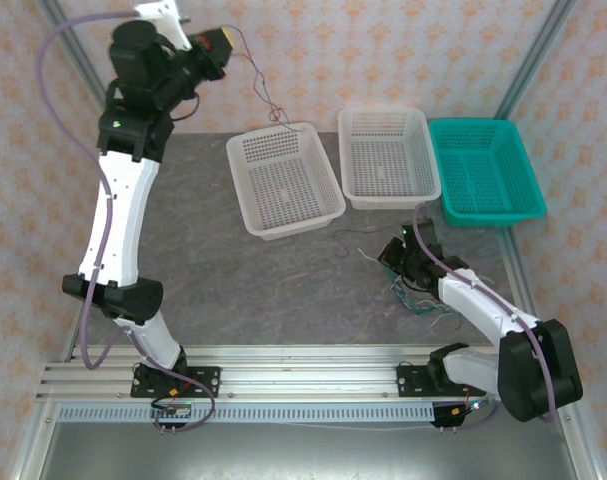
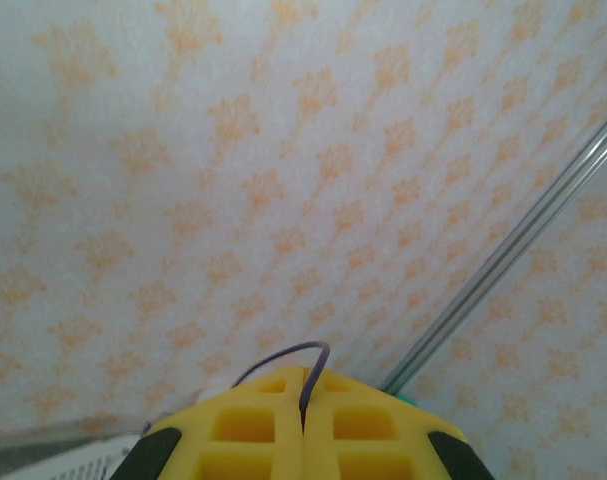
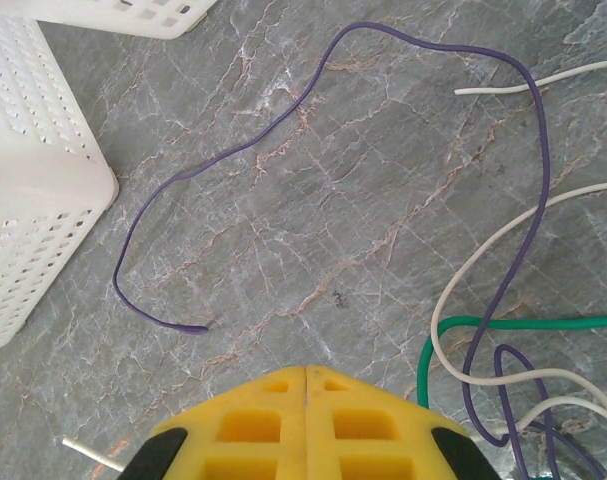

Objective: Untangle the cables

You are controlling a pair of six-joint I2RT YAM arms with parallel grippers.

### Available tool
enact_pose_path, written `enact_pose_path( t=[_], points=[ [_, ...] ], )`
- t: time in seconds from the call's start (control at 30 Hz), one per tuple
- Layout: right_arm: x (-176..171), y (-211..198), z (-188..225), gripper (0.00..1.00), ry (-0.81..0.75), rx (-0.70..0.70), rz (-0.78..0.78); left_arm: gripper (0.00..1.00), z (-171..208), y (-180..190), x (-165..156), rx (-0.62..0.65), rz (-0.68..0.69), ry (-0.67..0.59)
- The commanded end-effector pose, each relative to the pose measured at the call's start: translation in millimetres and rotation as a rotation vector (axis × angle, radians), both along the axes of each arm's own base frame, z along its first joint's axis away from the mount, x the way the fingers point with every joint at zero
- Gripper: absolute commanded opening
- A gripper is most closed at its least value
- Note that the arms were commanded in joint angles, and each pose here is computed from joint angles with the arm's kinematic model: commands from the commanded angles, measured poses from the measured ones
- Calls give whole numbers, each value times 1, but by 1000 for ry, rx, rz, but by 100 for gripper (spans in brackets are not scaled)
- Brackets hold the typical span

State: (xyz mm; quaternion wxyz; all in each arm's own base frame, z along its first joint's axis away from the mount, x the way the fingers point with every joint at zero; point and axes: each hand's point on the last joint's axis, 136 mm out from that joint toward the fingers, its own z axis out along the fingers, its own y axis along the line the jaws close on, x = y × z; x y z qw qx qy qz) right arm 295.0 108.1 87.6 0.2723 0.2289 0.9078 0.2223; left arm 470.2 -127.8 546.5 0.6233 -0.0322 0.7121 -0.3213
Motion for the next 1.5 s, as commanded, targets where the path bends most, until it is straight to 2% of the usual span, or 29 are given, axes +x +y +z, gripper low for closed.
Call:
enact_pose_path(
  t=[0.0, 0.17, 0.3, 0.33, 0.4, 0.43, 0.47, 0.53, 0.6, 0.73, 0.77, 0.9, 1.0, 1.17, 1.33, 1.47],
  points=[
    [-5, 2, 0, 0, 11, 7, 3, 0, -79, -25, 32, 50, -26, 155],
    [-11, -1, -1, 0, 17, 3, 2, 0, -184, -19, 53, 136, 71, 393],
    [-15, -3, 0, 0, 17, -4, 5, 0, -237, -20, 54, 176, 83, 494],
    [-16, -3, 0, 0, 18, -3, 4, 9, -242, -24, 53, 194, 71, 503],
    [-16, -1, 3, 0, 21, 4, 11, 45, -241, -34, 46, 252, 45, 495],
    [-16, 1, 6, 0, 21, 12, 17, 60, -235, -37, 42, 274, 38, 478],
    [-16, 3, 9, 0, 18, 22, 24, 71, -225, -39, 36, 297, 36, 453],
    [-17, 5, 17, 0, 9, 34, 31, 83, -202, -38, 23, 321, 52, 407],
    [-17, 6, 25, 0, -6, 46, 32, 89, -177, -32, 6, 303, 67, 361],
    [-19, 11, 45, 0, -49, 77, 57, 92, -141, -41, -39, 265, -20, 261],
    [-19, 12, 49, 0, -56, 82, 63, 95, -137, -47, -52, 274, -55, 245],
    [-16, 16, 61, 0, -77, 95, 82, 95, -141, -71, -98, 339, -172, 247],
    [-15, 20, 68, 0, -84, 109, 94, 93, -170, -100, -130, 361, -227, 281],
    [-18, 23, 68, 0, -84, 122, 110, 90, -255, -147, -159, 385, -214, 401],
    [-28, 19, 55, 0, -43, 109, 110, 90, -329, -194, -172, 395, -249, 492],
    [-36, 14, 49, 0, -35, 104, 95, 90, -378, -209, -165, 433, -205, 561]
  ],
)
